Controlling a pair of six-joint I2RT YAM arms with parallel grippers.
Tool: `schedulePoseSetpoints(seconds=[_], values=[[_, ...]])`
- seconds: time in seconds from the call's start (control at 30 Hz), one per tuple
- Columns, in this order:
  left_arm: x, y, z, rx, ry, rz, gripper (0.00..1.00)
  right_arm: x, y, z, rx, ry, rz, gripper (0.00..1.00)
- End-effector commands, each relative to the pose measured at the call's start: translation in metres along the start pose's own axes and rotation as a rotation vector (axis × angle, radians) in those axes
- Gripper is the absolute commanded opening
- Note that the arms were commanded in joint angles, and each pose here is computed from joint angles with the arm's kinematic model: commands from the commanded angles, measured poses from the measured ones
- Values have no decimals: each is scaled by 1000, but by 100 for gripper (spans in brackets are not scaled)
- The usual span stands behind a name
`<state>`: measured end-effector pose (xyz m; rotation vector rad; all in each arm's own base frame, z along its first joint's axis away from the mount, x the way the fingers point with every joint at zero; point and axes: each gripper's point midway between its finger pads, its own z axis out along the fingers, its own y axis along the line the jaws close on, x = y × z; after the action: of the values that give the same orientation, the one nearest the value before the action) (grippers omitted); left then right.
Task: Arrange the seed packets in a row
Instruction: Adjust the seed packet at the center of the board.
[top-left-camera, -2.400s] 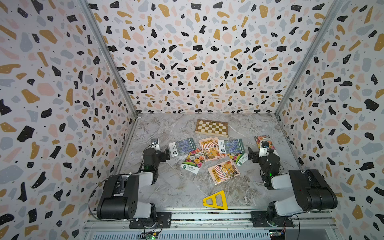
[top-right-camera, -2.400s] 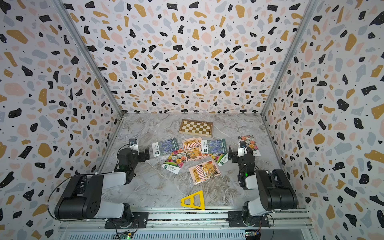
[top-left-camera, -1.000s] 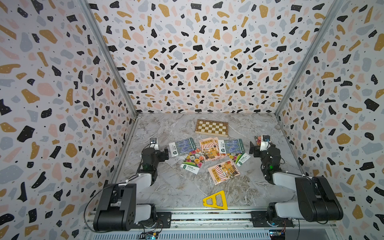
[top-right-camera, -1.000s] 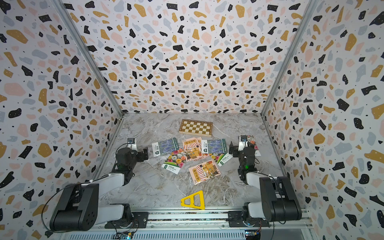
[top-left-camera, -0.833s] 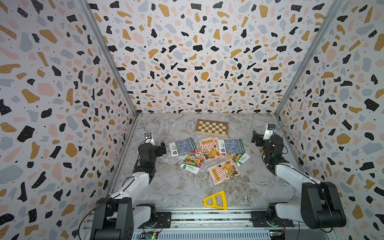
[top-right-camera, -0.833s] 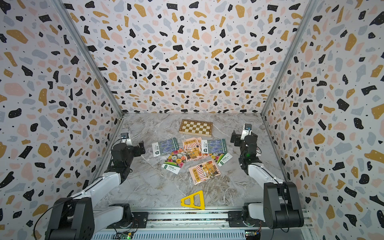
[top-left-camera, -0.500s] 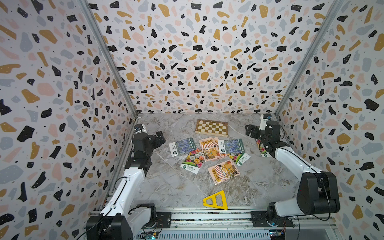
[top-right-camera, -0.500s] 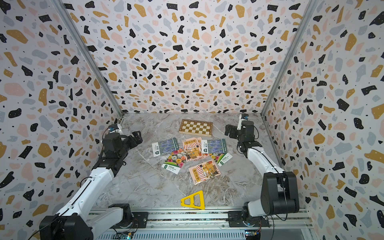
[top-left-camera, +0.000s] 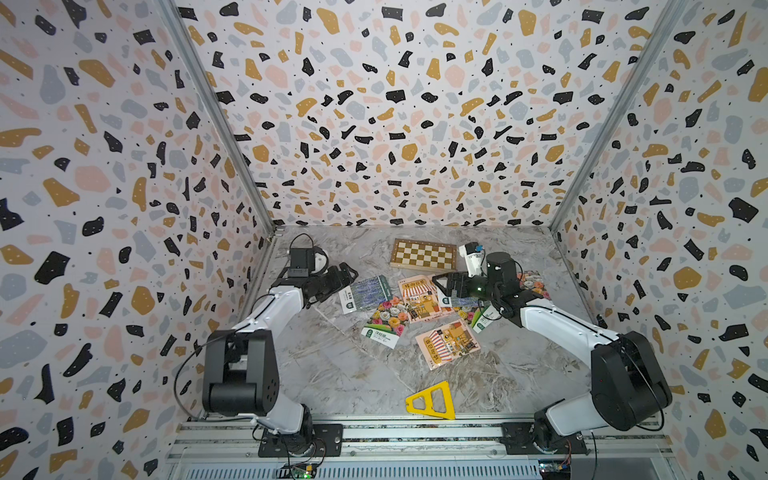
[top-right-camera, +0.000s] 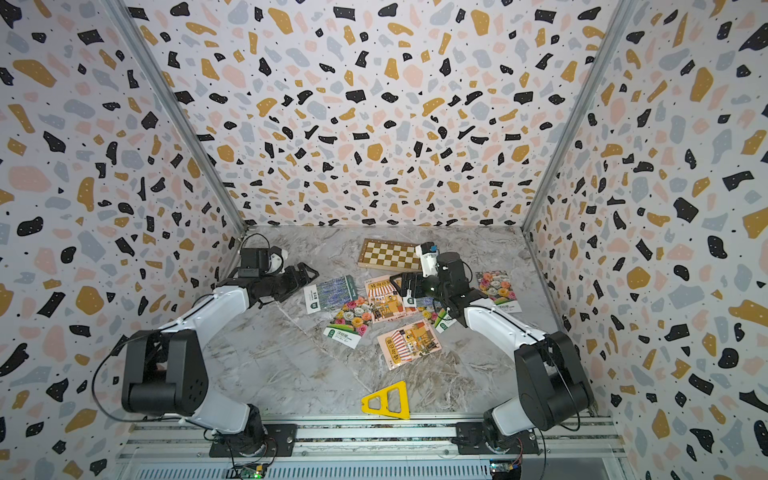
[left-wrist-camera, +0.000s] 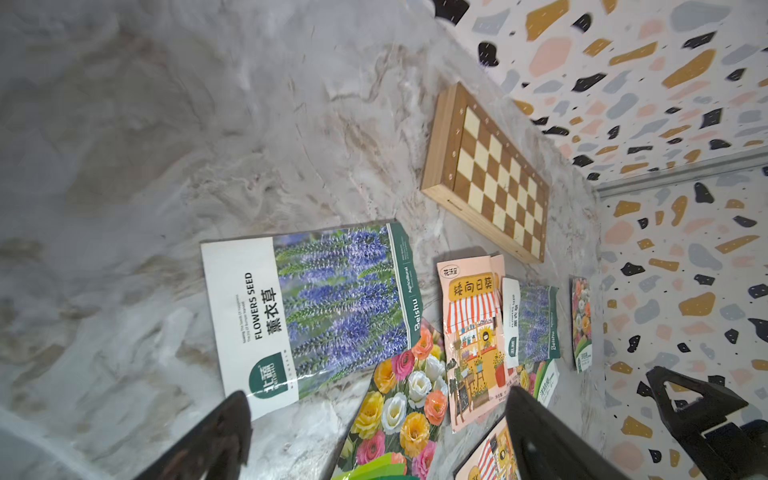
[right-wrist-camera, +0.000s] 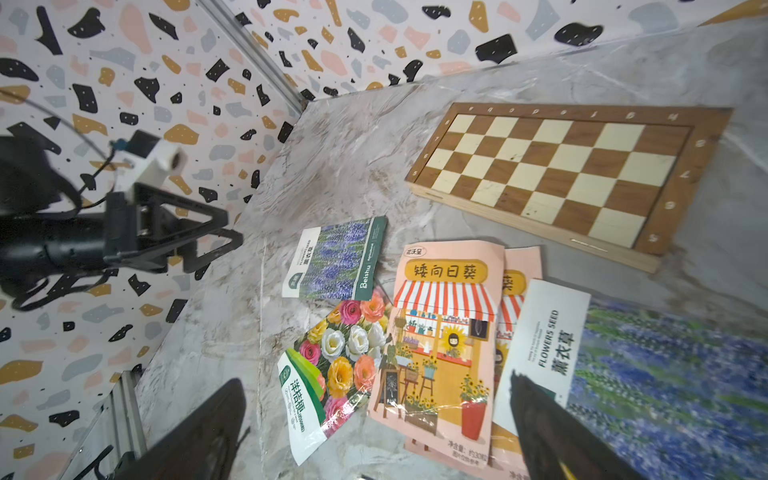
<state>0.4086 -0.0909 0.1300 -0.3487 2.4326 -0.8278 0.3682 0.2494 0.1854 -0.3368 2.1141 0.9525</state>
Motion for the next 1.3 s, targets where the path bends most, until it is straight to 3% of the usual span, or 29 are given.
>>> schedulePoseSetpoints(seconds=[0.0, 0.17, 0.37, 0.53, 0.7, 0.87, 1.03, 1.27], values=[[9, -16, 24, 26, 105, 5, 92, 4, 8, 19, -37, 31, 18, 99], [21, -19, 64, 11, 201, 43, 86, 15, 15, 43, -38, 78, 6, 97], [48, -17, 97, -8, 329, 59, 69, 25, 4, 58, 1, 129, 21, 95], [81, -9, 93, -40, 420, 89, 62, 29, -4, 70, 19, 157, 44, 89], [112, 1, 64, -60, 464, 96, 57, 34, -6, 79, 27, 173, 67, 85], [131, 11, 35, -104, 462, 124, 56, 51, 7, 94, 11, 228, 64, 83], [107, 4, 18, -147, 331, 110, 62, 72, 39, 122, -84, 309, 55, 78], [100, 45, 8, -252, 224, -59, 49, 86, 63, 166, -148, 395, 55, 67]])
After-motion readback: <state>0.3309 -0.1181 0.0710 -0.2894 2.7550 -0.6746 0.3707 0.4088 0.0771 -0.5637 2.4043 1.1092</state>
